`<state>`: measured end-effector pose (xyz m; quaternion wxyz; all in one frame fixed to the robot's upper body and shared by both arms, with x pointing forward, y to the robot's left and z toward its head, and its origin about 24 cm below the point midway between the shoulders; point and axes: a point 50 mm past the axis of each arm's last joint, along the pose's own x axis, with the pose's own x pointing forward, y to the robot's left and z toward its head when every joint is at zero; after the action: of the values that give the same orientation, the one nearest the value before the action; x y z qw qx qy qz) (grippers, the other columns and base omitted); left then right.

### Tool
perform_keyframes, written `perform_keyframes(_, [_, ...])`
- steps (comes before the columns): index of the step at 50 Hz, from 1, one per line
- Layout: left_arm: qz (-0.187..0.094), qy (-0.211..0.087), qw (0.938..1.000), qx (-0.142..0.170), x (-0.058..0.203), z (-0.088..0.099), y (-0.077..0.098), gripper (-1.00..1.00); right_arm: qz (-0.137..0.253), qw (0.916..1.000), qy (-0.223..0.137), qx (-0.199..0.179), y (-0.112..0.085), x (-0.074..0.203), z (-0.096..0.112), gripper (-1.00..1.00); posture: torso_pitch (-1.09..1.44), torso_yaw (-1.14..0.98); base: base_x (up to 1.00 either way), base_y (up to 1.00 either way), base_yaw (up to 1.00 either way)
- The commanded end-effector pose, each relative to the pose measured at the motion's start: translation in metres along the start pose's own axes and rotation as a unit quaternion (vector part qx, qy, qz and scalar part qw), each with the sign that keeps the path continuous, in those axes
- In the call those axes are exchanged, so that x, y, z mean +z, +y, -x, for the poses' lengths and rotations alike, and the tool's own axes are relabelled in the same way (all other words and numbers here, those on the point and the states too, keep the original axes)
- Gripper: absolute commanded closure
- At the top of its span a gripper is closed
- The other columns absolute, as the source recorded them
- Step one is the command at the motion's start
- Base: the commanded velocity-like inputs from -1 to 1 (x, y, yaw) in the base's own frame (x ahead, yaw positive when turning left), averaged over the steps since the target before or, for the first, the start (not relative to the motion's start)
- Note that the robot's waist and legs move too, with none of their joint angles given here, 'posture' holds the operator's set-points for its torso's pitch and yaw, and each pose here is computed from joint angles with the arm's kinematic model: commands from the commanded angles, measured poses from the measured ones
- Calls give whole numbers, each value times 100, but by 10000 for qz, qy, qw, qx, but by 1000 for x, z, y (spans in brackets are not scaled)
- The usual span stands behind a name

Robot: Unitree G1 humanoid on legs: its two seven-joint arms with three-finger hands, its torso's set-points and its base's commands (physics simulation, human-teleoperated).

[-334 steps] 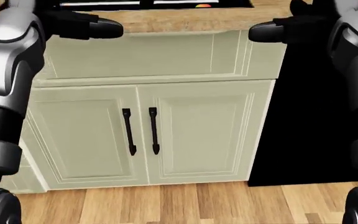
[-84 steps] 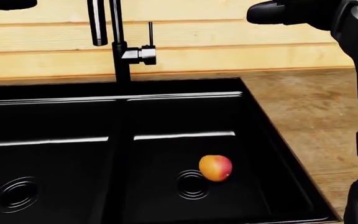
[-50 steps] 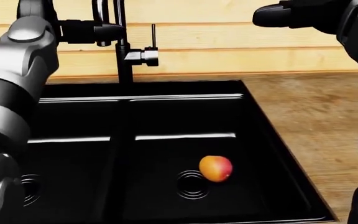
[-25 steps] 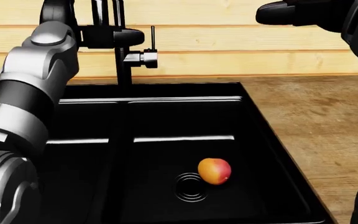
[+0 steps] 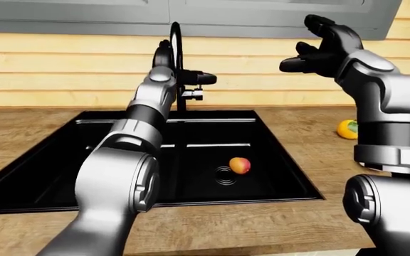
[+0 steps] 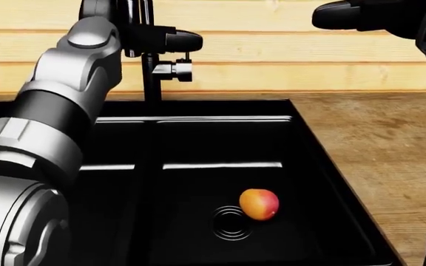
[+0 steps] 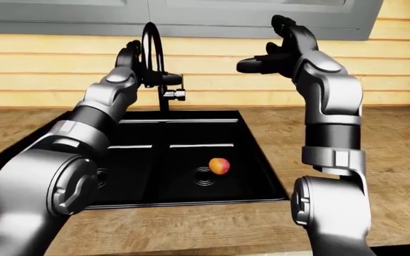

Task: Turn the sink spout to the right.

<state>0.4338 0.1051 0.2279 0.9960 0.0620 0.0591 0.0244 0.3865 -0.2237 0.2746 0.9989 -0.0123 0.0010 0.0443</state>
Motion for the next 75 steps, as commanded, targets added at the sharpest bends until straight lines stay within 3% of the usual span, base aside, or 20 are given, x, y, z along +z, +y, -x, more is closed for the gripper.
perform_keyframes(1, [46,-557,9984,11,30,4,1,-100,75,9989,-472,-1,0,24,5,-100,-45,0,0,0,0])
perform_keyframes(43, [103,-467,9976,-494,16,10,-45,-100,43,9988,-492,-47,-5,23,11,-100,-45,0,0,0,0])
perform_keyframes(75, [44,-490,9961,-736,16,17,-70,-100,21,9986,-510,-114,-11,21,21,-100,-45,0,0,0,0])
